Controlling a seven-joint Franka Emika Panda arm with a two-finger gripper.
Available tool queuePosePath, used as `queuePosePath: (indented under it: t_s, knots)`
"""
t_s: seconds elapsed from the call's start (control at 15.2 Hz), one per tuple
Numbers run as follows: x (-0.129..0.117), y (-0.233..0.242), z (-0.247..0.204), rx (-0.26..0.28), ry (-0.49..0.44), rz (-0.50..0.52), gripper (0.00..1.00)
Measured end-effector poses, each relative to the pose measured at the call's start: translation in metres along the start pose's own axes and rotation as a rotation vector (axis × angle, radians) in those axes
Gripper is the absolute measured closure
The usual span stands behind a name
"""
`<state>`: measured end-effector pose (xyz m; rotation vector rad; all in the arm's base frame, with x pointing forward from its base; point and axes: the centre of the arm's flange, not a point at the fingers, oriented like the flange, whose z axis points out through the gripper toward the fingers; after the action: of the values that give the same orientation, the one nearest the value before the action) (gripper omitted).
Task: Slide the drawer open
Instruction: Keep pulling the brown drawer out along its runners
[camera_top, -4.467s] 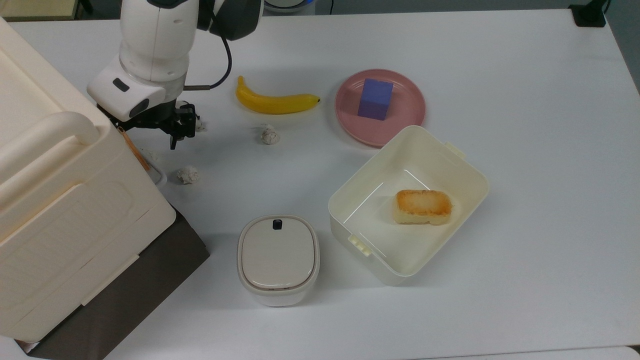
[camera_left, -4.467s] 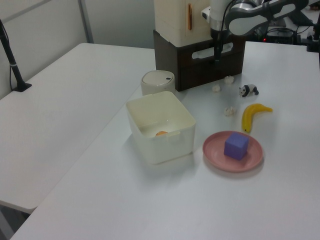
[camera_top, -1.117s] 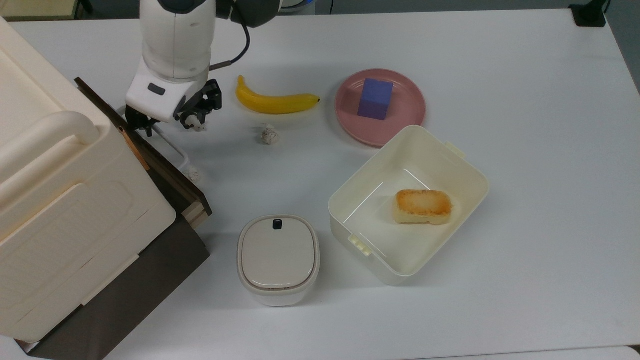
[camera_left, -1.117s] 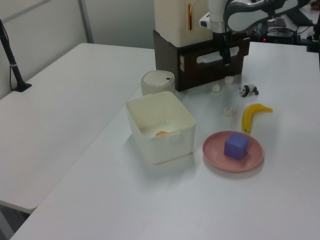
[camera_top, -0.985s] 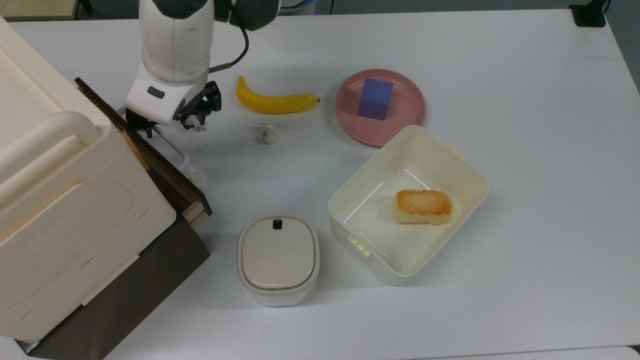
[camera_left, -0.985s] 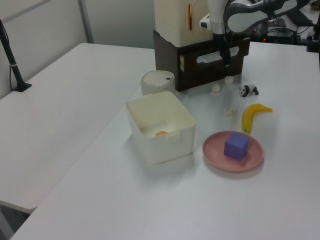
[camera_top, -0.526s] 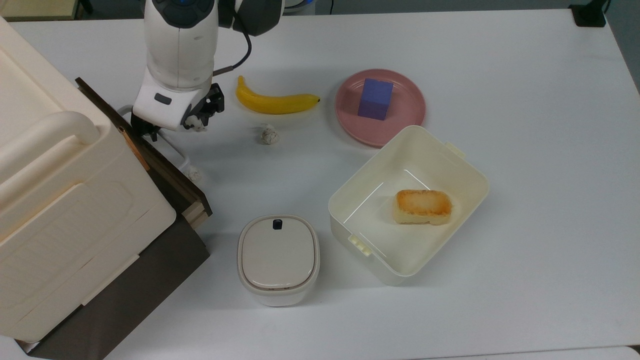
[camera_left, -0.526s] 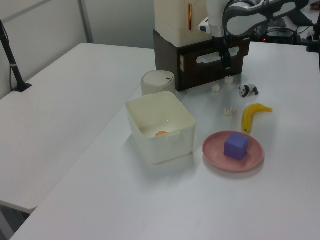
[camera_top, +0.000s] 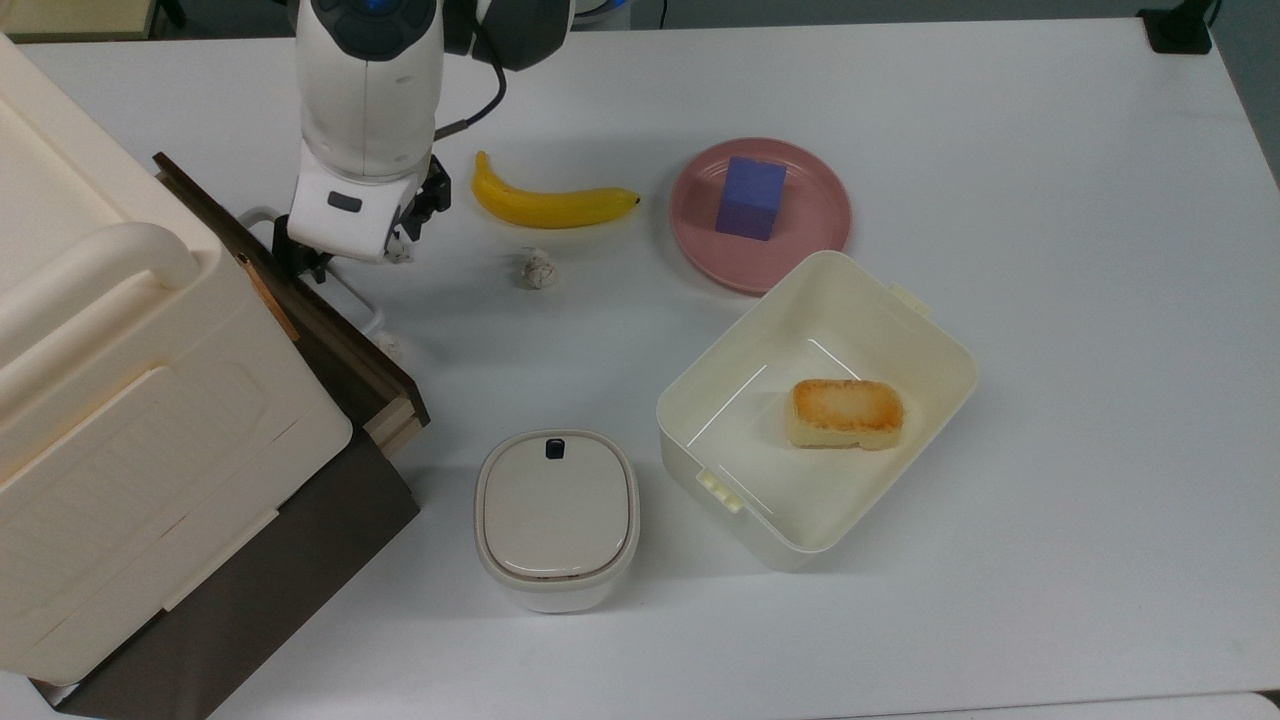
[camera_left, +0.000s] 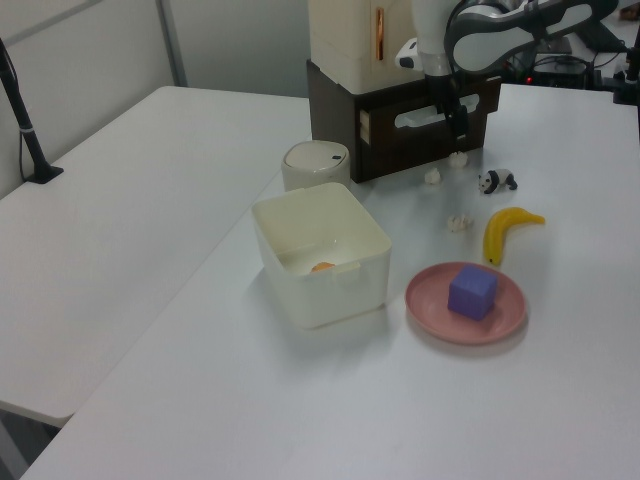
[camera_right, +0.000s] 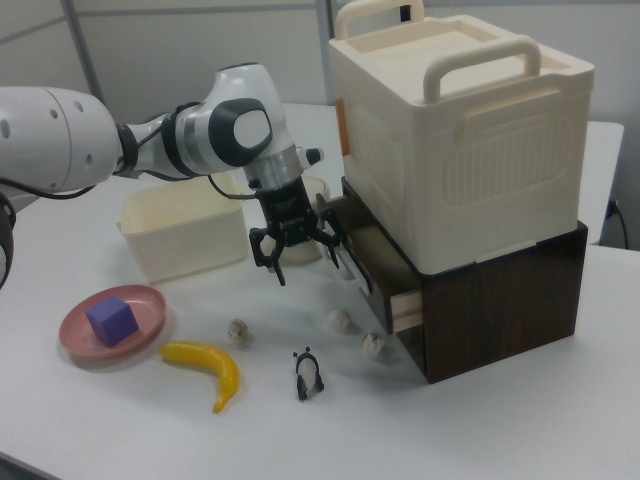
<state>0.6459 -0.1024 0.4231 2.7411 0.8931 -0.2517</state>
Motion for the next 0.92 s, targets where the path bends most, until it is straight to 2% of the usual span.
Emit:
queuePosePath:
  t_s: [0.92]
  knots:
    - [0.006,-0.025,-0.021,0.026,-0.033,-0.041,0.00]
